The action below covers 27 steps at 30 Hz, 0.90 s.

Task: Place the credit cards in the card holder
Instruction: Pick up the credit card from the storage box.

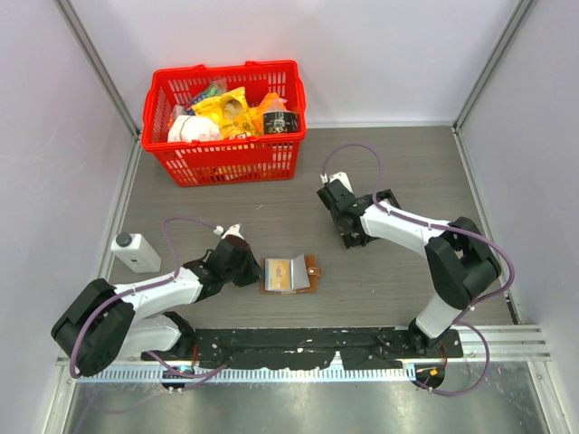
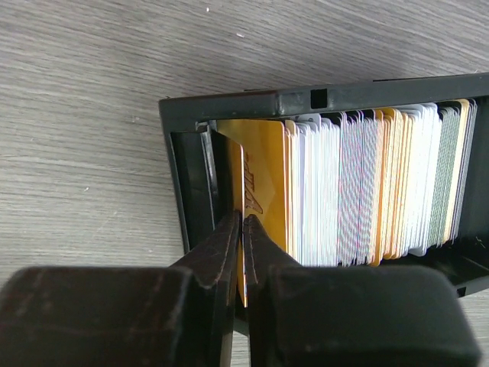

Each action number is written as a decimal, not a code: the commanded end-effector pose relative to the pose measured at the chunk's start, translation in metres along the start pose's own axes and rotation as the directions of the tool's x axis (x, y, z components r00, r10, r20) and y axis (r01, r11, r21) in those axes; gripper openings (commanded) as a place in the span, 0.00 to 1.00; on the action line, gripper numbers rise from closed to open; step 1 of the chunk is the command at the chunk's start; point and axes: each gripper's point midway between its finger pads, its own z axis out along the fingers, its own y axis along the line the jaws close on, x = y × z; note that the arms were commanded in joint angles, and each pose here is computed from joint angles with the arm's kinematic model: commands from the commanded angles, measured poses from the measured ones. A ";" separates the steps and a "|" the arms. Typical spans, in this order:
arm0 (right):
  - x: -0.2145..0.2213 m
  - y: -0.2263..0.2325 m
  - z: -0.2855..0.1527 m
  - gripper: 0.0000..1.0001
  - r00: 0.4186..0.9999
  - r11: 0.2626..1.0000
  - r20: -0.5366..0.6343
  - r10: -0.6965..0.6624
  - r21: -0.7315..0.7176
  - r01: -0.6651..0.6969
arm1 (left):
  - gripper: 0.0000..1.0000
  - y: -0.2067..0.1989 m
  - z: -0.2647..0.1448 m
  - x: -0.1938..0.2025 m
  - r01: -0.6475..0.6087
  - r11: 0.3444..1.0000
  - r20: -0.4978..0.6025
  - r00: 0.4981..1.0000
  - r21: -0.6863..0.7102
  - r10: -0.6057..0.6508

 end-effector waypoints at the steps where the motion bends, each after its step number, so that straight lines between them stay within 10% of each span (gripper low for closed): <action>1: 0.004 0.003 0.007 0.12 0.999 0.999 -0.029 0.040 -0.029 -0.041 | 0.00 0.024 0.000 0.017 -0.033 0.996 -0.057 0.998 -0.081 0.028; 20: -0.044 -0.007 -0.085 0.01 0.963 0.960 0.149 0.225 -0.204 -0.193 | 0.00 0.005 -0.011 0.005 -0.020 0.999 -0.024 1.000 -0.027 0.019; 27: -0.054 0.072 -0.142 0.01 0.827 0.752 0.173 0.535 -0.544 -0.373 | 0.00 -0.014 -0.026 -0.001 0.036 0.998 -0.001 0.999 0.053 -0.036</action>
